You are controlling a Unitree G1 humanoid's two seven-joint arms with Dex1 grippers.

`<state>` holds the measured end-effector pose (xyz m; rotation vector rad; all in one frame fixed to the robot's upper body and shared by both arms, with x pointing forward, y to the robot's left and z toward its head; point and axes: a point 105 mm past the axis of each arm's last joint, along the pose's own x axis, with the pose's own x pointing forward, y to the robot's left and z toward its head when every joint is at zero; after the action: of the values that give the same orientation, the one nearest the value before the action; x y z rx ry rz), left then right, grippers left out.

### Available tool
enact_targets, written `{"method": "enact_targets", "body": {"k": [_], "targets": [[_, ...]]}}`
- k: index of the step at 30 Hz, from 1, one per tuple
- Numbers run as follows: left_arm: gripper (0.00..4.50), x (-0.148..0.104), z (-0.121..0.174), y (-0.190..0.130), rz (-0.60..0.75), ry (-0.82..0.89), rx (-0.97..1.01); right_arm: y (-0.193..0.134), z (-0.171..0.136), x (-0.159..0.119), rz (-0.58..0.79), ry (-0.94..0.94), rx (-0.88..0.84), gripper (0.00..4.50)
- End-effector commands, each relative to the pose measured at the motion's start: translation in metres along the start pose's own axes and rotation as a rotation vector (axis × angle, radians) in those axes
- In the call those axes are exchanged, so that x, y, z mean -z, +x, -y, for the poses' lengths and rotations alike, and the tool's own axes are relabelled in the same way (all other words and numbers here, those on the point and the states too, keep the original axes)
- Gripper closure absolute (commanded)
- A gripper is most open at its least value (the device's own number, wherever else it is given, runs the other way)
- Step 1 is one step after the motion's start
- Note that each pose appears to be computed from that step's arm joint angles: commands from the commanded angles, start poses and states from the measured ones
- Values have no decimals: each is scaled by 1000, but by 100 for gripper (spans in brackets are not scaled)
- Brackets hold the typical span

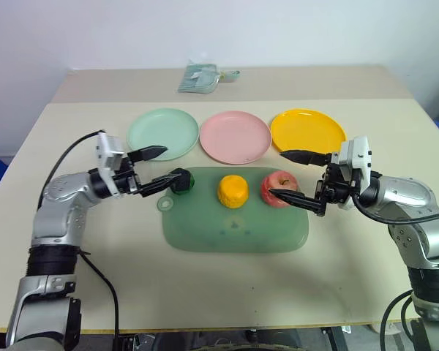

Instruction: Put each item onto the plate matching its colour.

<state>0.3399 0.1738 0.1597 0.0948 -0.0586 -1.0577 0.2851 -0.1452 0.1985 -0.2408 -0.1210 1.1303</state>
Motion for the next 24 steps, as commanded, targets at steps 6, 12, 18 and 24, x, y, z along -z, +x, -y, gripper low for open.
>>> {"method": "enact_targets", "body": {"k": [6,12,18,24], "targets": [[0,14,10,20,-34,-53,71,0,0,-14,49,-33,26,7],[0,35,14,16,-117,-53,82,-6,-1,-15,31,-27,48,7],[0,40,8,17,-101,-33,33,-7,-3,-15,23,-20,60,7],[84,39,10,21,-85,-1,42,-6,0,-16,20,-26,61,0]]}}
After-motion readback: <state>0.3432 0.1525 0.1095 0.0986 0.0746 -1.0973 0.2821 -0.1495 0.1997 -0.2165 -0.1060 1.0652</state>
